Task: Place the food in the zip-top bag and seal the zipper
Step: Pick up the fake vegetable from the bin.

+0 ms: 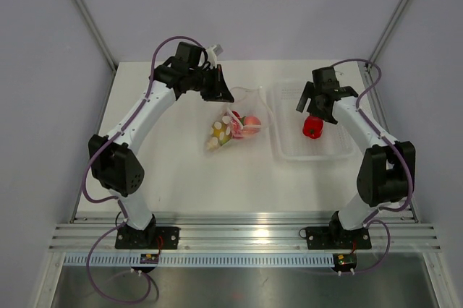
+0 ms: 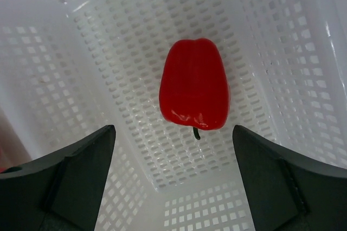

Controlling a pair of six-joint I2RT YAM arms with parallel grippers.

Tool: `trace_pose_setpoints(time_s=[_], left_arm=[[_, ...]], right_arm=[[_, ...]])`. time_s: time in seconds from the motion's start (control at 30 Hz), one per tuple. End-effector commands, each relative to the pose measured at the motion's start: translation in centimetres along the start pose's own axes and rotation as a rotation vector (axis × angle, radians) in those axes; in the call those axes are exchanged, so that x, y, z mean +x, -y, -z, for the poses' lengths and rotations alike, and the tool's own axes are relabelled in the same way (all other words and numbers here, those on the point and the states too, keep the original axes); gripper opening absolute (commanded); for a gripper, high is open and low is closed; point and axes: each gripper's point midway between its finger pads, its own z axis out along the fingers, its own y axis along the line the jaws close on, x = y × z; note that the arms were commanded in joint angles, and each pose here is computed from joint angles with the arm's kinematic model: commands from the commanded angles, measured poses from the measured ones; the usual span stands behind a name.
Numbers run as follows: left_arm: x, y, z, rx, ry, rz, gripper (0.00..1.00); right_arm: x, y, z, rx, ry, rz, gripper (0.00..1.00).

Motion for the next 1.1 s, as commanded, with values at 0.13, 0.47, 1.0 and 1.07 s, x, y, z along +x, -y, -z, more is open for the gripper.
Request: trace_pose_setpoints(time_s=[0.13, 0.47, 1.0, 1.07], left_arm=[[-1.3, 1.4, 1.5, 0.029, 0.074, -0.06, 0.0], [-1.4, 1.5, 1.4, 0.032, 0.069, -0.055, 0.0], [-1.5, 1.2, 0.9, 0.029, 0.056, -0.054, 0.0], [-1.6, 1.1, 0.8, 0.026, 0.056, -0.056, 0.0]], right_arm=[[0.1, 2.4, -3.0, 0.152, -0.003, 0.134, 0.99], [2.5, 1.3, -7.6, 0.067, -0.131, 0.243, 1.0], [-2.2, -1.0, 1.8, -0.12, 0.038, 0.153, 0.6], [-2.4, -2.2, 4.7, -0.192, 0.057, 0.154, 0.6]])
